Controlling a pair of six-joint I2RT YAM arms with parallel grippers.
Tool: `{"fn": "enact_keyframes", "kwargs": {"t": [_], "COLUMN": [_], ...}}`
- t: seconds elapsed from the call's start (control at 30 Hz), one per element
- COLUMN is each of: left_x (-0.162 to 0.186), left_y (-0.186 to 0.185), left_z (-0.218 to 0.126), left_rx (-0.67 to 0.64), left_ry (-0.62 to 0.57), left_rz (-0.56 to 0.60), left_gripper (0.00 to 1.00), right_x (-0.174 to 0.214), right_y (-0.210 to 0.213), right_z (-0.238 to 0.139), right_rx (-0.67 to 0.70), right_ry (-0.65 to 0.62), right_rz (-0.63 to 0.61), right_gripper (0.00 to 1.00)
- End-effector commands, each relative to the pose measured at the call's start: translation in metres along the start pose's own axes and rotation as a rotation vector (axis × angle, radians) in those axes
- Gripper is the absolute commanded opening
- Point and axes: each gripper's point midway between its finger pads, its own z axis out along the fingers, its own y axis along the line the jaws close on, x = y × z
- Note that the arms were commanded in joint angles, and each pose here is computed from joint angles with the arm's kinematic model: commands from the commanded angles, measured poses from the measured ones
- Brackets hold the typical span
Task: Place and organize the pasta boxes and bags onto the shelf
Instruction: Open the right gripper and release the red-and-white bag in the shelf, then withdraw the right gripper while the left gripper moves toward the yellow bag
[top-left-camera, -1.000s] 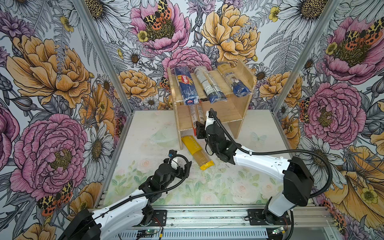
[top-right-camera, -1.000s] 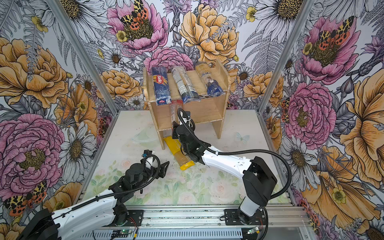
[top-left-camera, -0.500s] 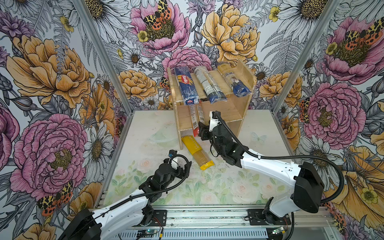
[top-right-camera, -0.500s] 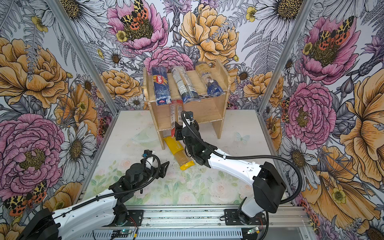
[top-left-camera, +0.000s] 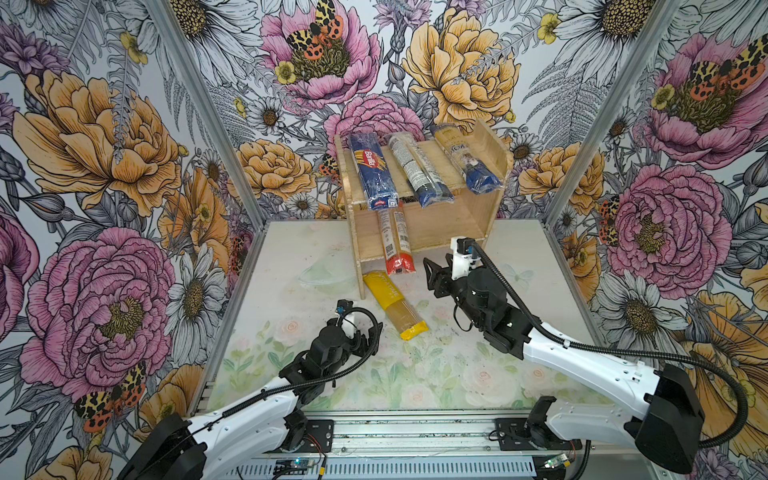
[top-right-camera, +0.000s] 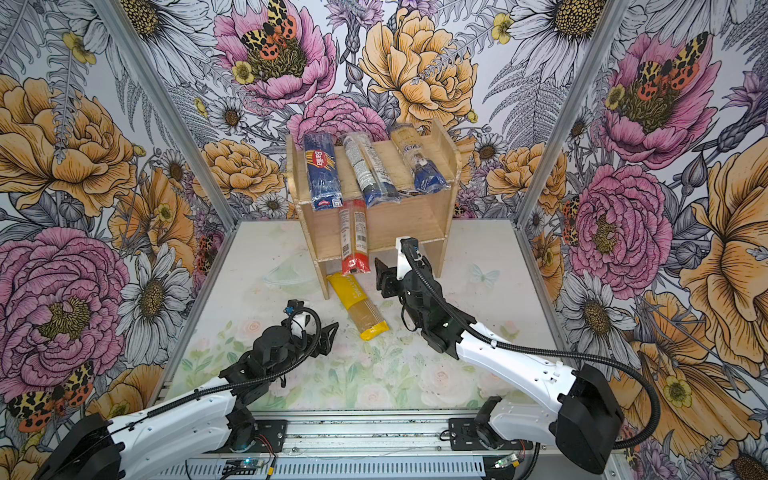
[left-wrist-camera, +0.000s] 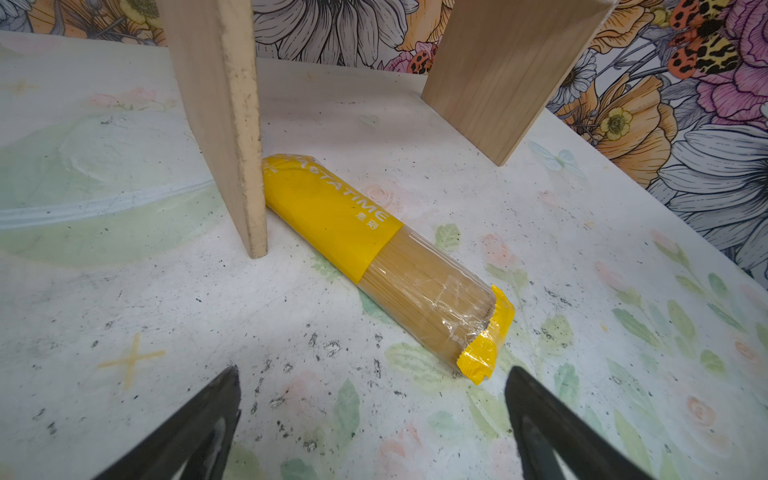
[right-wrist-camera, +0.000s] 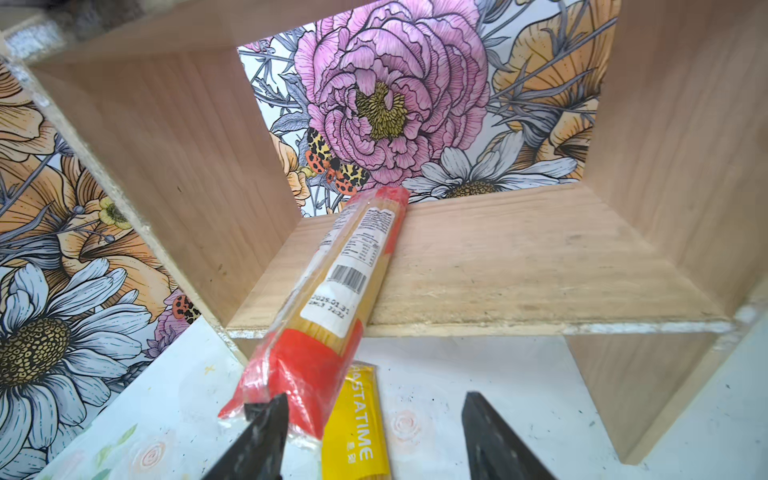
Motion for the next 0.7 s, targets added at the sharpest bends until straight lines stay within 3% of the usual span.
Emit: {"fn": "enact_keyframes", "kwargs": {"t": [0.0,0.33,0.67], "left_x": [-0.001,0.001,0.019], "left_y": [0.008,0.000,-0.038], "left_z": [0.000,0.003,0.026], "left_rx": [-0.044,-0.131,-0.148], "left_ry": [-0.020,-0.016,0.050], "left_rz": [-0.056,-0.137,-0.124], "left_gripper": [0.99,0.99,0.99], "right_x": [0.025,0.109,0.185], "right_y": [-0.012,-0.048,-0.058], "right_z": [-0.010,-0.018,0.002], "right_rx": [-0.026,-0.012,0.030], "right_ry": [0.068,0.264,0.450], "right_rz": [0.012,0.101,0.030], "right_gripper": [0.69,0.69,0.65]}}
